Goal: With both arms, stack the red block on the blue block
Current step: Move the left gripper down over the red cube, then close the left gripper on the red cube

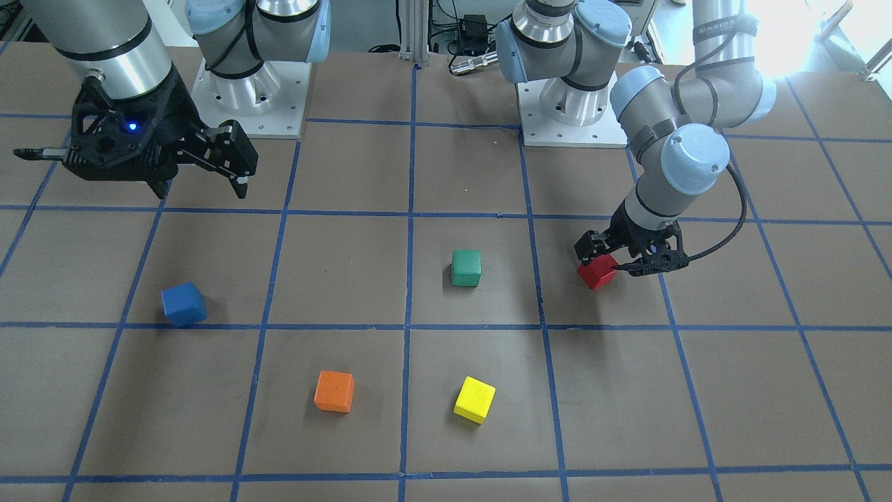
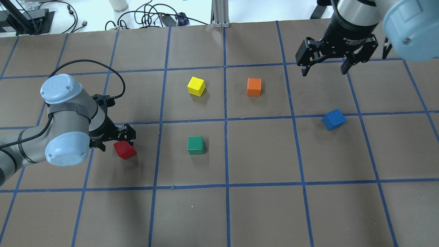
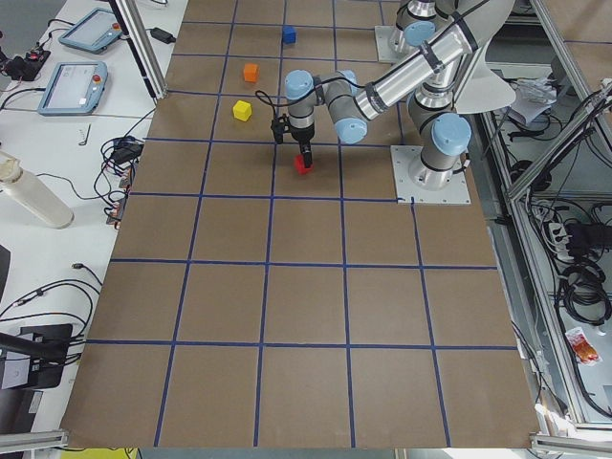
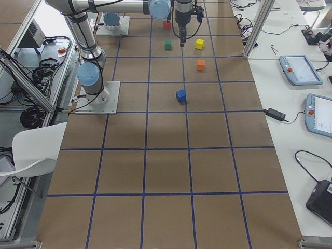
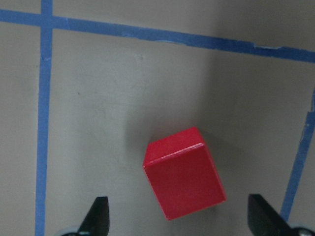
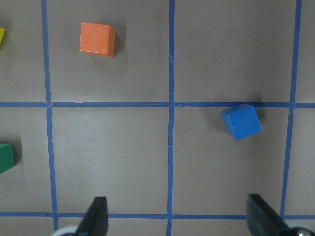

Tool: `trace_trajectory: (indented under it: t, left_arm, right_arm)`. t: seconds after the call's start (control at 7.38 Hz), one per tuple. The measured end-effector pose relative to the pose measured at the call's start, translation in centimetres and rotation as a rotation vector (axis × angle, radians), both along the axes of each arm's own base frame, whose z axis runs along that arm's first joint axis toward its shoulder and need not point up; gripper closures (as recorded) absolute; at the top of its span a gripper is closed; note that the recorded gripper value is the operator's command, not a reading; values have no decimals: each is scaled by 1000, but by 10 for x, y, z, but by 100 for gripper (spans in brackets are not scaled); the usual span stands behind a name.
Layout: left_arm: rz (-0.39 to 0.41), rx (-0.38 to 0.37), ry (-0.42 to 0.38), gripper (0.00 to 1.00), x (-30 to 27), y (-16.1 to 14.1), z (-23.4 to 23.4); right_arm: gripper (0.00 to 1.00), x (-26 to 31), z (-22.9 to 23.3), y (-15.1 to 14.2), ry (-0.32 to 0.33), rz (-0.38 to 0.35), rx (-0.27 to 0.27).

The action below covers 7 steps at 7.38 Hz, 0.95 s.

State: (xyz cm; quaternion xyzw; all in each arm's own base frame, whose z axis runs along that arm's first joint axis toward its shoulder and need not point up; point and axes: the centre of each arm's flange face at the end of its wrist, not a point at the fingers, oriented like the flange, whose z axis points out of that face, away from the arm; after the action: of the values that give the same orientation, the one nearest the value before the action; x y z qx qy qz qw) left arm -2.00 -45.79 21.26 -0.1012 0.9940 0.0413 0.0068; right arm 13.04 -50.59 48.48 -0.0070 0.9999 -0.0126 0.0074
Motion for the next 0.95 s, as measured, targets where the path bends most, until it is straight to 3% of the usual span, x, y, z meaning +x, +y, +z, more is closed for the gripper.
trace_trajectory:
  t: [0.14,0.27,0.41,0.68,0.81,0.95]
  left_arm:
    - [20,8,1,6,-1,-1,-8]
    - [38,17,1,21,-2,-2,-15]
    - [53,26,2,46,-3,-1,-22]
    - [62,31,-1,77,-3,-1,-29]
    - [60,23,-6,83,-3,-3,-28]
    - [53,4,-14,82,-2,-10,-20]
  right_arm:
    - [0,0,-1,1,0,0,4]
    - [0,0,-1,1,0,-1,8]
    - [0,0,-2,1,0,-2,11]
    - [0,0,-2,2,0,-3,14]
    - [0,0,-3,2,0,-3,14]
    - [0,0,-3,2,0,-3,14]
